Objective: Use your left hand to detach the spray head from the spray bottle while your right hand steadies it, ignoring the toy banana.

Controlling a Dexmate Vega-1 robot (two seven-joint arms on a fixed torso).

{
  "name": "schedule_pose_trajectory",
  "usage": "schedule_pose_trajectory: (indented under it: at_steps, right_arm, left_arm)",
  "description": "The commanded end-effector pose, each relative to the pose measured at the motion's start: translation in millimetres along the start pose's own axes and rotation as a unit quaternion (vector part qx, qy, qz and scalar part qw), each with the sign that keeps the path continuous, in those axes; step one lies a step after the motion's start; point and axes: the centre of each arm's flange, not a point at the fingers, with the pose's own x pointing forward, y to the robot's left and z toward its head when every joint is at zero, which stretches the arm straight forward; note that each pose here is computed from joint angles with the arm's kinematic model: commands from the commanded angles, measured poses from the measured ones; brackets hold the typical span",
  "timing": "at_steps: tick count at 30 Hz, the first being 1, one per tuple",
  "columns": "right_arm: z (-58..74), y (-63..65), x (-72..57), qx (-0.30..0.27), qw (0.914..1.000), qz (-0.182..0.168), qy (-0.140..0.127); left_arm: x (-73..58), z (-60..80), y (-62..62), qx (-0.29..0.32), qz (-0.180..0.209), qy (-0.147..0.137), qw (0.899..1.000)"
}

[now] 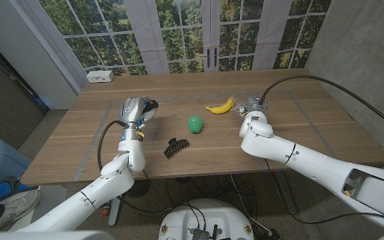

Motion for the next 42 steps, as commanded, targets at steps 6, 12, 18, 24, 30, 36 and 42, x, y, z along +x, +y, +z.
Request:
schedule_pose_trajectory:
  at_steps: [6,12,18,24,30,36,42]
  right_arm:
    - [-3.5,7.7,5.4,-0.038,0.9986,0.025,0.029]
    - [-0.7,11.3,6.7,-0.058,0.9977,0.017,0.032]
    - [0.8,13.4,8.2,-0.075,0.9962,0.009,0.043]
    - [2.4,13.8,9.6,-0.089,0.9947,0.007,0.051]
    - [1.4,14.7,10.9,-0.099,0.9931,0.014,0.061]
    - [0.2,14.6,11.7,-0.105,0.9915,0.032,0.07]
    - [-1.8,12.0,11.9,-0.086,0.9929,0.047,0.068]
  left_arm:
    - [1.9,-5.5,-12.9,0.041,-0.053,0.007,0.998]
    - [2.5,-7.3,-12.8,0.056,-0.072,0.017,0.996]
    - [4.1,-8.5,-9.1,0.057,-0.083,0.022,0.995]
    - [7.0,-6.8,-4.0,0.055,-0.089,0.027,0.994]
    - [9.7,-4.7,0.9,0.054,-0.09,0.025,0.994]
    - [10.5,-3.1,5.4,0.044,-0.086,0.021,0.995]
    - [11.3,-1.3,11.7,0.023,-0.078,0.018,0.996]
